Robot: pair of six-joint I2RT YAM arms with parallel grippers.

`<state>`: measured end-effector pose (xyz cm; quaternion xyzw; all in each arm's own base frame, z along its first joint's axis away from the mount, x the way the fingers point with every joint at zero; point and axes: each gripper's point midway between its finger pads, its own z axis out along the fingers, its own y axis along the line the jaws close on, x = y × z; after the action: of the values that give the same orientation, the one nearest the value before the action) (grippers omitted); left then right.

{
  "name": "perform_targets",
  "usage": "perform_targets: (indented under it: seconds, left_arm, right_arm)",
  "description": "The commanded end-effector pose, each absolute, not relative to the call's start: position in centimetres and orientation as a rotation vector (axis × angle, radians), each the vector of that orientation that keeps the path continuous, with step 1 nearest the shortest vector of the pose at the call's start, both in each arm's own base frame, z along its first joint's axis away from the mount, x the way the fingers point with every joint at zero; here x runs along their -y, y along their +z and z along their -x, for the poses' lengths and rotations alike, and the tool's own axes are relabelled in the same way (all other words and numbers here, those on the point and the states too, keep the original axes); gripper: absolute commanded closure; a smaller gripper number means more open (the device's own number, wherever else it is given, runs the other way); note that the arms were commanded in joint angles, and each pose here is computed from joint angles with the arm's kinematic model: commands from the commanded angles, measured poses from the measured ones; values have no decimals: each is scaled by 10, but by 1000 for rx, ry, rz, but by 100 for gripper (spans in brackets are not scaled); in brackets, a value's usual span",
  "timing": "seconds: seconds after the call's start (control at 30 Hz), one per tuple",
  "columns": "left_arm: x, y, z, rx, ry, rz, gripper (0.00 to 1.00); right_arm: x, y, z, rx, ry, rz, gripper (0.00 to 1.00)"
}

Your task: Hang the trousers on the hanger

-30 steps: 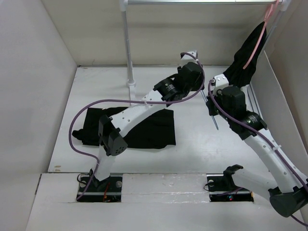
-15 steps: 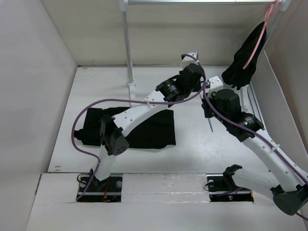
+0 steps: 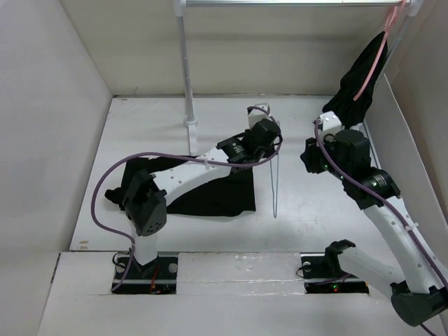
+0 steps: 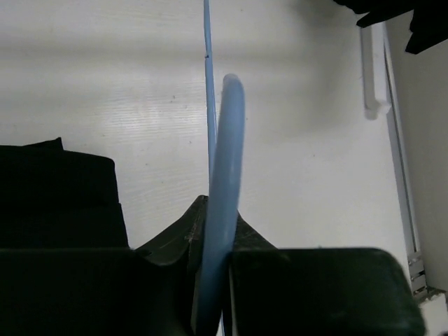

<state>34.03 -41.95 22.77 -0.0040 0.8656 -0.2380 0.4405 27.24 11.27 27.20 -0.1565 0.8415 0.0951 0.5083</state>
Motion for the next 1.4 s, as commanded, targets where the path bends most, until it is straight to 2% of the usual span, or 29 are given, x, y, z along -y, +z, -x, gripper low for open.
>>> perform_targets:
  seconds: [0.0, 0.03, 0.07, 0.2, 0.27, 0.3, 0.33, 0.4, 0.43, 0.53, 0.9, 1.03, 1.37]
  left_arm:
    - [413, 300, -331, -1981, -833, 168, 100]
    - [403, 259, -328, -2042, -786, 179, 100]
    - [401, 249, -325, -2056, -791, 189, 100]
    - [386, 220, -313, -2087, -806, 264, 100]
    - [380, 202, -310, -2103, -790, 278, 100]
    - [376, 197, -311, -2105, -767, 290, 100]
    - [374, 186, -309, -2123, -749, 293, 100]
    - [370, 170, -308, -2143, -716, 298, 100]
    - [367, 160, -306, -2160, -700, 306, 100]
    - [359, 139, -303, -2190, -657, 311, 100]
    - [333, 105, -298, -2233, -529, 336, 100]
    - [330, 98, -297, -2246, -501, 333, 100]
    - [319, 75, -293, -2288, -419, 333, 100]
  right_arm:
    - [-129, 275, -259, -1978, 403, 474, 67]
    - [-138, 269, -259, -1971, 467, 505, 93]
    - [-143, 250, -257, -2003, 503, 523, 100]
    - [-174, 206, -256, -2061, 650, 545, 100]
    - [-189, 202, -260, -2029, 712, 537, 100]
    - [-197, 190, -256, -2046, 736, 550, 99]
    - [-205, 187, -262, -2031, 759, 545, 93]
    - [-218, 172, -260, -2053, 788, 564, 87]
    - [-225, 161, -264, -2077, 800, 573, 79]
    - [-241, 145, -265, -2098, 821, 594, 72]
    - [-262, 78, -282, -2209, 845, 495, 61]
    - [-259, 66, -288, -2230, 811, 452, 54]
    - [-267, 33, -276, -2253, 908, 404, 48]
